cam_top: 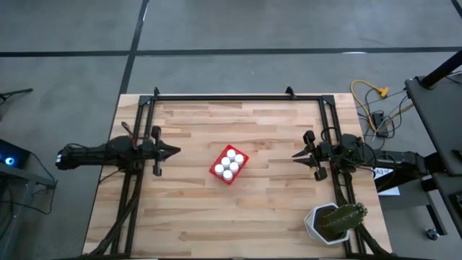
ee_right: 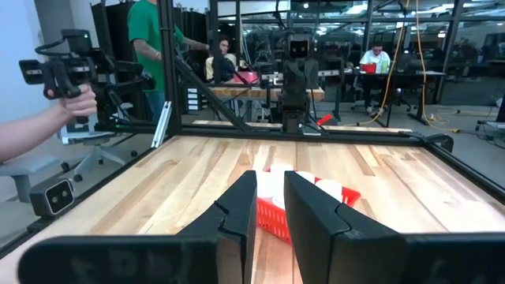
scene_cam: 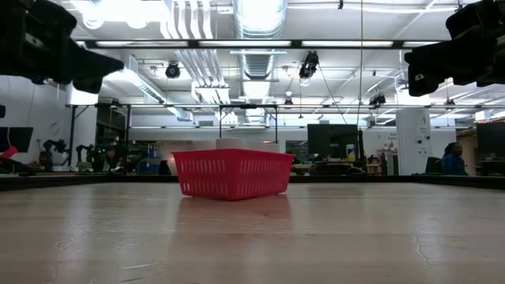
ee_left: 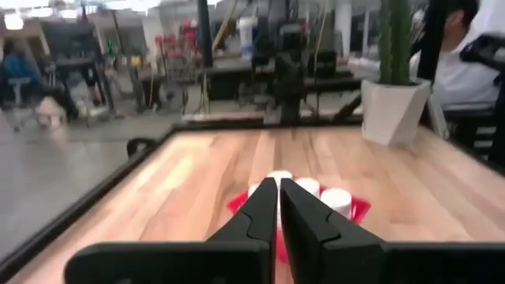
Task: Pick and place pill bottles into a basket
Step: Return to Home Position
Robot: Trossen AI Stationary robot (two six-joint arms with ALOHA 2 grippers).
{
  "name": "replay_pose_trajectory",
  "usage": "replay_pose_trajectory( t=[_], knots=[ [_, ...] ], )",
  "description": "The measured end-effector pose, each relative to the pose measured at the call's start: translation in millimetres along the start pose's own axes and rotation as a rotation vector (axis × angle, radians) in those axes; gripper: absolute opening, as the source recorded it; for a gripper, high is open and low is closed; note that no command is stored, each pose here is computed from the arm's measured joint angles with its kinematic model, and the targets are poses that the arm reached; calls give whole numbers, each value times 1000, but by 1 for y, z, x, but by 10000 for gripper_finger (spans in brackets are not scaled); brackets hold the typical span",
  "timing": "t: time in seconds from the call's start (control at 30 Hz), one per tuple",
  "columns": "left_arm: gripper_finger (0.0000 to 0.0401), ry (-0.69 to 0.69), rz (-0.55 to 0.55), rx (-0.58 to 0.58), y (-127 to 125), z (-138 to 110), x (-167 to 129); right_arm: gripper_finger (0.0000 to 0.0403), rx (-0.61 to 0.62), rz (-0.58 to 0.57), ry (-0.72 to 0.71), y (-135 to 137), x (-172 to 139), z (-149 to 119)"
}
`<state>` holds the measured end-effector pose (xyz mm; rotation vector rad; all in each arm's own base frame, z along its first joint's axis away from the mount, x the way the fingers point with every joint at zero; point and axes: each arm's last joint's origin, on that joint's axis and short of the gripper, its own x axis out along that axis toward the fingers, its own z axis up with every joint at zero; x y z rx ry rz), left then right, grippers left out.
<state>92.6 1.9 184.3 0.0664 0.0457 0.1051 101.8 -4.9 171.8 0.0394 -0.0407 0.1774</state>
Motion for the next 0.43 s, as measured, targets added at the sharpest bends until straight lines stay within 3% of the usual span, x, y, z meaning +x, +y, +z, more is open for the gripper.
replay_pose_trajectory(
  t=[0.17,0.43],
  knots=[
    [1,81,-11,4,0,-3,-2,59,0,0,0,0,0,0],
    [1,-41,-115,-7,-3,3,0,59,0,1,0,0,0,0]
  ],
)
